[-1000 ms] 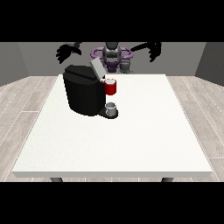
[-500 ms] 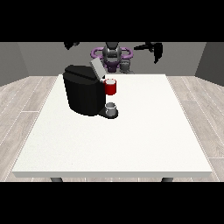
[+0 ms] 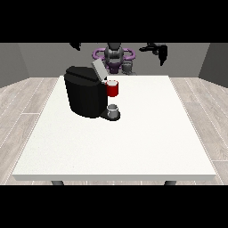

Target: Insert the coffee pod into the coffee machine and close the lid

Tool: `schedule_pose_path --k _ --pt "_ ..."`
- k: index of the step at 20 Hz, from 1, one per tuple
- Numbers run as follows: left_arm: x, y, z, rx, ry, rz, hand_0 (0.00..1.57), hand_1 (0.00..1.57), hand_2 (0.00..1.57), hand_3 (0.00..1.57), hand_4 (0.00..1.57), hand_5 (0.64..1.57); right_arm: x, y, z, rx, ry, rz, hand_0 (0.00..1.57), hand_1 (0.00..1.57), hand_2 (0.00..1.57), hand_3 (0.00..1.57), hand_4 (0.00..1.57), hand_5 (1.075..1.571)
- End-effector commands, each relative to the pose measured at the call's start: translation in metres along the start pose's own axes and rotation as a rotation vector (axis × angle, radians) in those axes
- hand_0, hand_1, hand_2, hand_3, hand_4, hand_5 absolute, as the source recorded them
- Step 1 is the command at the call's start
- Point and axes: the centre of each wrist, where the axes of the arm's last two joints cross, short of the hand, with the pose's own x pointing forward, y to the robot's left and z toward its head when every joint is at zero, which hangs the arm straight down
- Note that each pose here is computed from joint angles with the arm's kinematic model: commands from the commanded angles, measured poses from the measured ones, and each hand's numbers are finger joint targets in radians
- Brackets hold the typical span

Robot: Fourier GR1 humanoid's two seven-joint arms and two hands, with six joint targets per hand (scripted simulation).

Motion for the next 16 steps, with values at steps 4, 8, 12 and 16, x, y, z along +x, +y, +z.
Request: schedule_pose_path --k 4,8,12,16 --pt "0.016 -0.005 0.01 0.009 -0.073 0.013 0.0 0.0 0.0 0.0 0.0 1.571 0.007 0.005 -0.02 0.049 -0.041 -0.005 0.0 0.0 0.0 0.0 0.0 1.571" --pt "0.018 -0.009 0.027 0.013 -0.09 0.021 0.0 0.0 0.0 0.0 0.0 1.571 -0.011 -0.012 -0.02 0.009 -0.036 -0.036 0.0 0.0 0.0 0.0 0.0 1.571" --pt "0.023 -0.024 0.035 -0.029 -0.097 0.045 0.0 0.0 0.0 0.0 0.0 1.571 -0.005 -0.019 -0.04 -0.047 -0.016 -0.029 0.0 0.0 0.0 0.0 0.0 1.571" --pt "0.05 -0.008 0.028 0.045 -0.086 0.002 0.0 0.0 0.0 0.0 0.0 1.571 0.01 0.005 -0.055 0.053 -0.035 -0.03 0.0 0.0 0.0 0.0 0.0 1.571"
